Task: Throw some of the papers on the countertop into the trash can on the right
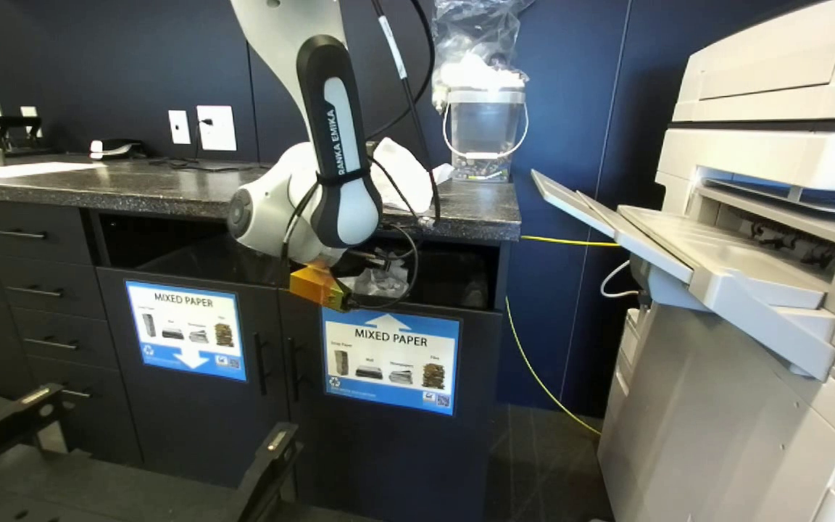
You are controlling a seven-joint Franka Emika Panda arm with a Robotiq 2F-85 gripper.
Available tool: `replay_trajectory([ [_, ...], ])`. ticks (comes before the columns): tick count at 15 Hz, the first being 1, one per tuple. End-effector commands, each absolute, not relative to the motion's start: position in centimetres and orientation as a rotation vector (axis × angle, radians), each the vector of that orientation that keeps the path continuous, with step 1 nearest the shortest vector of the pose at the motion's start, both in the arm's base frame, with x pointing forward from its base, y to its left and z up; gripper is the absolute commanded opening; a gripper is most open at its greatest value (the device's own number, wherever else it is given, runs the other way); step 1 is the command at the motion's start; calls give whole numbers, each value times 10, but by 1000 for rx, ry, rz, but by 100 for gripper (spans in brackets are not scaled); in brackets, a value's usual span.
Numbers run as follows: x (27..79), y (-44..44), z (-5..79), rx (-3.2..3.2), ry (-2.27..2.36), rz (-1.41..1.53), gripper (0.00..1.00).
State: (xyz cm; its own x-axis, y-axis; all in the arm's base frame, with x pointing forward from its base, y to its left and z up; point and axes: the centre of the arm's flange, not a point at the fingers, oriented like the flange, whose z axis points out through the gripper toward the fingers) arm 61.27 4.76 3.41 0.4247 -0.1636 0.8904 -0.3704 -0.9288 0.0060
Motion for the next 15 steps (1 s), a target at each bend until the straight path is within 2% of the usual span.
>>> replay_trajectory([
  [1, 619, -14, -3, 2500, -500, 1584, 4],
  [12, 635, -29, -28, 2520, -527, 1557, 4],
  [13, 634, -30, -29, 2526, -529, 1554, 33],
  [14, 633, -31, -30, 2525, -533, 1552, 34],
  [15, 634, -31, -31, 2529, -534, 1549, 39],
])
